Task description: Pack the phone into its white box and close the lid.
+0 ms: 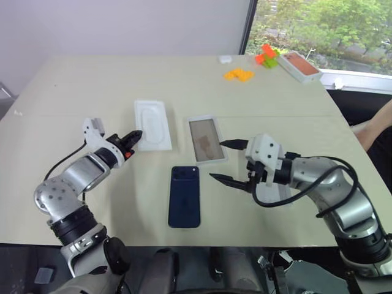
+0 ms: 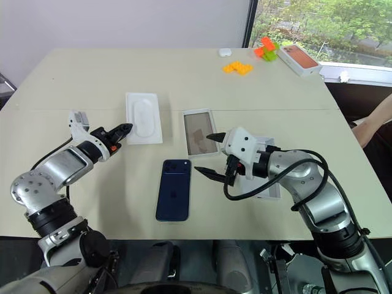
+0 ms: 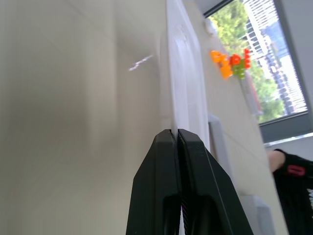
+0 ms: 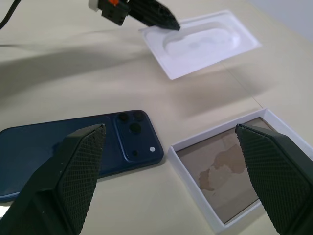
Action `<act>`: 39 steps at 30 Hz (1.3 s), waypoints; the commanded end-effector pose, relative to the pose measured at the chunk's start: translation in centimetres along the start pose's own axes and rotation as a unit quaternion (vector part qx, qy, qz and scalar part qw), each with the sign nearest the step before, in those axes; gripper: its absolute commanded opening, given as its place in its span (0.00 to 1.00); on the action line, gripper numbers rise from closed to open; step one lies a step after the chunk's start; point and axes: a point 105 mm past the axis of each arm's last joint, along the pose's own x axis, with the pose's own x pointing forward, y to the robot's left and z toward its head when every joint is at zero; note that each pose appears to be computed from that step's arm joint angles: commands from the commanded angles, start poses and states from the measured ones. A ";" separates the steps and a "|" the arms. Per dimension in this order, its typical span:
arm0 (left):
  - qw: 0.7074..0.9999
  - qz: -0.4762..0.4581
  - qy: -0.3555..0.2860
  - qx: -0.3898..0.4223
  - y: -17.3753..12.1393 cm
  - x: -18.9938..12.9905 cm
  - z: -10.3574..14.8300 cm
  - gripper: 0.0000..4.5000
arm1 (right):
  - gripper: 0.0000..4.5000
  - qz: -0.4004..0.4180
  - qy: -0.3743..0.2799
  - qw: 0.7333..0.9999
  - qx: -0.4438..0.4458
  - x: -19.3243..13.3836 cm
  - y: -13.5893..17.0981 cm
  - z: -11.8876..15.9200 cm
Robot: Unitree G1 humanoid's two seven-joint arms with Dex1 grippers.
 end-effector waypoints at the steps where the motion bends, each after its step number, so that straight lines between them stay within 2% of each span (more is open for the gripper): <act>1: 0.999 -0.014 0.025 0.027 -2.6 1.5 -1.3 0.01 | 1.00 -0.018 -0.005 1.000 -0.023 -1.3 -1.2 1.0; 8: 0.995 -0.013 0.079 0.054 -6.8 4.6 -5.9 0.01 | 1.00 -0.074 0.005 0.996 0.055 -3.2 -3.7 0.0; 13: 0.995 0.000 0.094 0.042 -8.2 5.8 -7.8 0.01 | 1.00 -0.086 0.020 0.995 0.044 -4.2 -4.0 -0.8; 27: 0.996 0.022 0.079 0.039 -8.8 5.8 -7.6 0.01 | 1.00 -0.087 0.015 0.995 0.045 -3.7 -3.6 -1.2; 39: 0.994 0.025 0.103 0.026 -9.3 6.5 -9.2 0.01 | 1.00 -0.087 0.015 0.995 0.043 -3.6 -3.4 -1.3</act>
